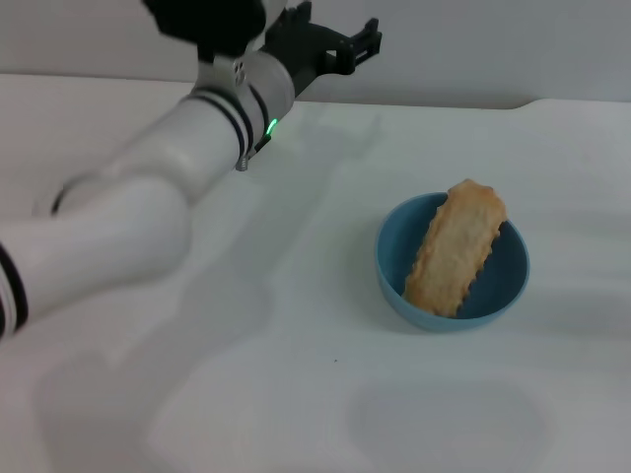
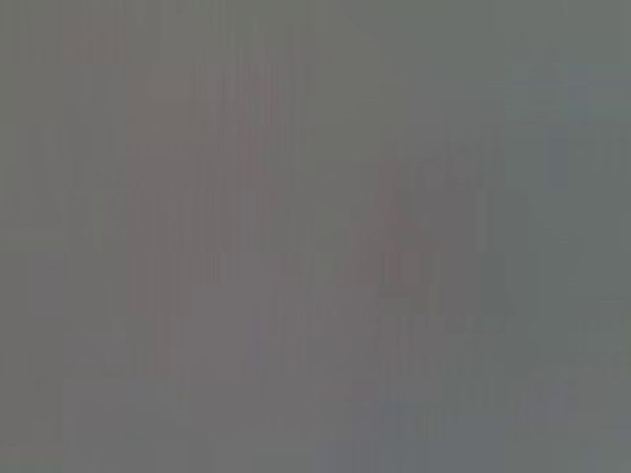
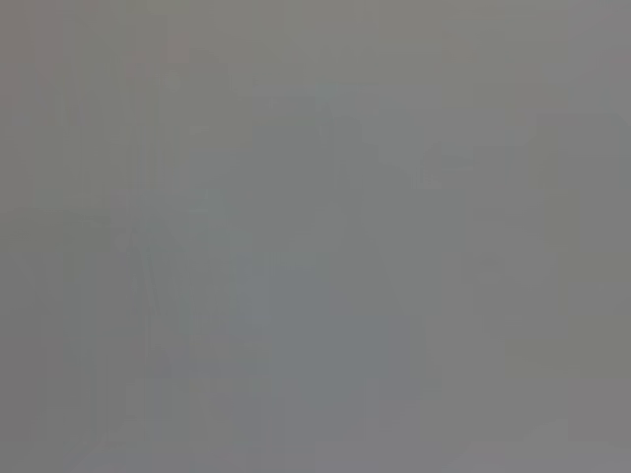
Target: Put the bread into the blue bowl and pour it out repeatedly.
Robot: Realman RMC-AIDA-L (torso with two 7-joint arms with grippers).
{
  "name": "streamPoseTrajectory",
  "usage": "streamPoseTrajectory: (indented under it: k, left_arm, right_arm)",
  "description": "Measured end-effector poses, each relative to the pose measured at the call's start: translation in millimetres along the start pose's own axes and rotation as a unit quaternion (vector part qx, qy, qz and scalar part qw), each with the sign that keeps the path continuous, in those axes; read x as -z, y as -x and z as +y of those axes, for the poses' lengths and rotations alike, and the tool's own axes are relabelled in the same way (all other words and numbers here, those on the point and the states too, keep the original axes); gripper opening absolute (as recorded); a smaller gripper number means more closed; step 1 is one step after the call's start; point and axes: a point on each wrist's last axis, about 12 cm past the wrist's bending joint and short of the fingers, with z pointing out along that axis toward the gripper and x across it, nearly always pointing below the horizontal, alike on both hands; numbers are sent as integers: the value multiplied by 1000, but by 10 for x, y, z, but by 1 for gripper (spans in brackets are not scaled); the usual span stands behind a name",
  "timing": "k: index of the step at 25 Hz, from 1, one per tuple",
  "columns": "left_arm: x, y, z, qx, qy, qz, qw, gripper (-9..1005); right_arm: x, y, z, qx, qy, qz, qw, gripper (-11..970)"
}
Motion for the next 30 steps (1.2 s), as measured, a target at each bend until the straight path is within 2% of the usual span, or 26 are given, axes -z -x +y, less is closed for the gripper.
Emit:
streamPoseTrajectory:
  k: [3, 6, 11, 18, 22, 30]
  left_arm:
    - [186, -137, -61, -24, 14, -70, 997, 858]
    - [249, -195, -50, -14, 19, -88, 996, 857]
    - [290, -370, 11, 7, 21, -61, 998, 857]
    - [371, -513, 33, 16, 26, -43, 999, 856]
    - [389, -545, 47, 16, 29, -39, 999, 856]
    - [400, -580, 32, 4, 21, -35, 999, 856]
  right_arm:
    - [71, -70, -12, 7, -42, -15, 999, 726]
    - [160, -122, -14, -4, -71, -30, 997, 726]
    - [282, -202, 30, -31, -87, -41, 995, 726]
    - [297, -252, 47, -56, -108, -40, 992, 726]
    - [295, -261, 36, -72, -127, -45, 988, 726]
    - [310, -297, 33, -58, -133, -32, 989, 726]
